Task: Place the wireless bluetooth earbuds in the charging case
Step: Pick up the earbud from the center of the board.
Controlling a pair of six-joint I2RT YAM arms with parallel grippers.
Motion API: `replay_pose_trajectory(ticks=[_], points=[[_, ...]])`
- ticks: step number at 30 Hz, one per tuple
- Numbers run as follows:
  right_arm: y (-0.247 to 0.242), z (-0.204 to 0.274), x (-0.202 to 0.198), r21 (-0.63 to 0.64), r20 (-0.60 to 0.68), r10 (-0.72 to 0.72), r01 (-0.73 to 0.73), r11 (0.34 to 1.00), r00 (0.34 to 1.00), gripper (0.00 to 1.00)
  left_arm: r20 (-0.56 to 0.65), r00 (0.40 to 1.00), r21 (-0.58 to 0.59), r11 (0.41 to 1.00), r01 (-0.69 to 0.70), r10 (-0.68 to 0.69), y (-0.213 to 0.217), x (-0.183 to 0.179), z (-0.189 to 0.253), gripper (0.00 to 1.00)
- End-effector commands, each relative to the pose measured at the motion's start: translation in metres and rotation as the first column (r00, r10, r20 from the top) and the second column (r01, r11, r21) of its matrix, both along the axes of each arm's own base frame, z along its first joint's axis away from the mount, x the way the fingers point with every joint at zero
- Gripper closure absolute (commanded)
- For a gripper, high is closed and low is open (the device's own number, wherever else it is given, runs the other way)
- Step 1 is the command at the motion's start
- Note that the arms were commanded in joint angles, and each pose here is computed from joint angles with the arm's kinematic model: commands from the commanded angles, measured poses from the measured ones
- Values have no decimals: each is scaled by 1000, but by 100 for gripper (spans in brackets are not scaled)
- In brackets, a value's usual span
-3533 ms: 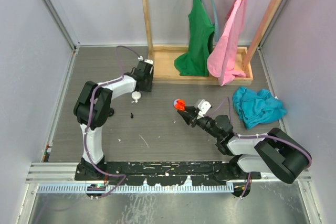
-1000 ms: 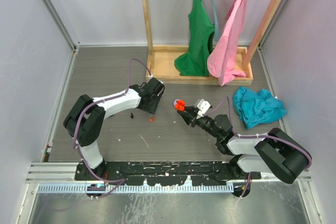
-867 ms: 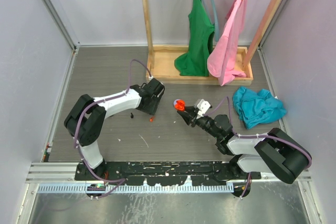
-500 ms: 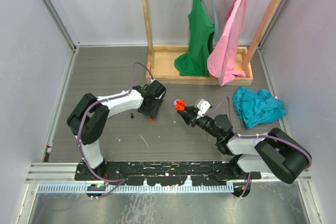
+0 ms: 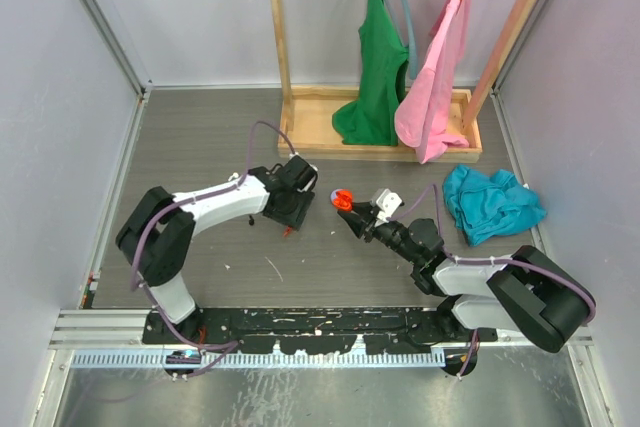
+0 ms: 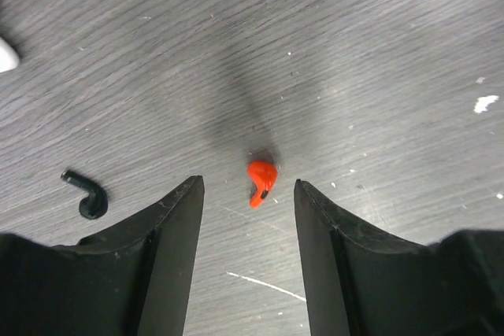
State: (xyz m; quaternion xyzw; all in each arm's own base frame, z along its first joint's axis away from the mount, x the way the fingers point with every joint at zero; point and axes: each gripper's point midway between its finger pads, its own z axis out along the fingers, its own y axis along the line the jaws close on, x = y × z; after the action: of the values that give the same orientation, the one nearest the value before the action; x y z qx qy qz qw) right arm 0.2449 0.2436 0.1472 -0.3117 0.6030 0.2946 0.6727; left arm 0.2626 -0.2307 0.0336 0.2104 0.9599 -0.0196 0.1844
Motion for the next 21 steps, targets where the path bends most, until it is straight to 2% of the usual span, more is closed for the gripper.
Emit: replay_pose_trajectory(ticks=[1, 5, 10, 21], points=[[2, 33, 4, 59, 94, -5, 0, 998, 996, 99, 82, 996, -128, 992, -7, 18, -13, 7, 37, 48], [2, 33, 4, 59, 92, -5, 0, 998, 996, 99, 17, 1000, -181, 984, -7, 10, -14, 3, 32, 51], [3, 32, 4, 56, 90, -2, -3, 998, 996, 99, -29, 1000, -180, 984, 1, -6, -14, -1, 23, 56], [4, 32, 4, 54, 88, 2, -7, 999, 996, 99, -77, 997, -121, 993, 8, -18, -9, -1, 6, 58]])
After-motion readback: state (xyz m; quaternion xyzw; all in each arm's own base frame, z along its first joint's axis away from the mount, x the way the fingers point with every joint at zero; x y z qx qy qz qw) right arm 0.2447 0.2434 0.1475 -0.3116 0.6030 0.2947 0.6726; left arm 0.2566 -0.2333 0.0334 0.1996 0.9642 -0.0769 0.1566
